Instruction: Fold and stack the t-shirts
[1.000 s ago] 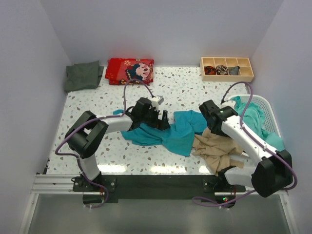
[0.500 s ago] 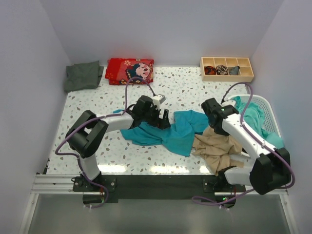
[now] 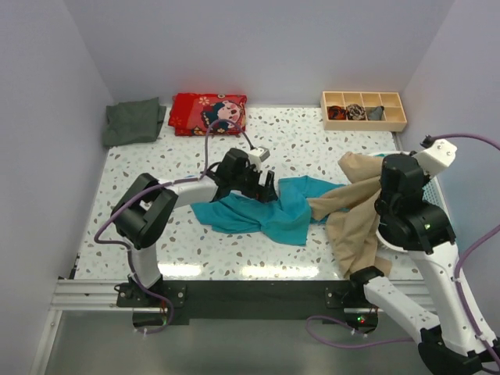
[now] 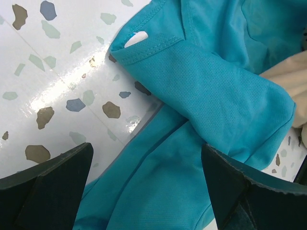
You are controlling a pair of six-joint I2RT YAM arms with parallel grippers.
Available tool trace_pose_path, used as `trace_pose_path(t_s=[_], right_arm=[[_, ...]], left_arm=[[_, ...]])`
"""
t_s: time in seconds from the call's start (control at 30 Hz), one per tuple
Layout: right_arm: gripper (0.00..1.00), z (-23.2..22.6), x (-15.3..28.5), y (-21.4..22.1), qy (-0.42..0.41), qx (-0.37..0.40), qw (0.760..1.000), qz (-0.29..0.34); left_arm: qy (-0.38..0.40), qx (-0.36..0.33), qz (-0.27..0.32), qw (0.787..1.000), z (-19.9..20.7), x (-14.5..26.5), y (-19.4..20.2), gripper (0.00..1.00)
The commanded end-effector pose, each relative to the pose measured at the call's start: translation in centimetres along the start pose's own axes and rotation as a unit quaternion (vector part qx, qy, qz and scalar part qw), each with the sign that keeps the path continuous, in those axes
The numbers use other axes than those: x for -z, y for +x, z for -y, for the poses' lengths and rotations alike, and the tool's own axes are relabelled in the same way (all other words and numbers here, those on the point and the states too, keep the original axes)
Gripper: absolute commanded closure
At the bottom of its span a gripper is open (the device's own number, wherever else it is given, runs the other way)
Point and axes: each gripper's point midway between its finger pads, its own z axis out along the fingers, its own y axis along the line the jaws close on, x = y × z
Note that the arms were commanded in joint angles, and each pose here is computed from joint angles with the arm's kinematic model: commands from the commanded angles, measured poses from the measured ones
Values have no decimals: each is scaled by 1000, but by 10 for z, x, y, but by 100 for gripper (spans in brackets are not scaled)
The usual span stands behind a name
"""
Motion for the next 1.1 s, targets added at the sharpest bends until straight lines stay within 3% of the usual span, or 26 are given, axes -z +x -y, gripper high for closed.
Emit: trace_pose_path(t_s=[0.0,0.07,0.17,0.3,0.5,0.6,0.87,1.07], right_arm=[[100,51,5,-59,165,-28,977,133],[100,76,16,-69,251,-26,953,167],[100,91,26,-78,307,-38,932,187],[100,88,21,-96,316,-47,929,185],[100,71,-21,-100,314,36,936,154],[100,78,-54,-94,309,77,939,129],[100,131,-114,-70,346,57,935,45],[100,126,-141,2,317,80,943,-63]], left_arm=[[21,-7,18,1000,13,1,-20,0],[20,-6,18,1000,14,1,-21,0],[20,-7,17,1000,14,0,-23,0],[19,-7,16,1000,14,-1,-26,0],[12,-10,18,1000,11,0,-27,0],[13,-10,13,1000,11,-1,-24,0],[18,-11,3,1000,9,-8,-21,0],[18,-6,0,1000,4,-12,-20,0]])
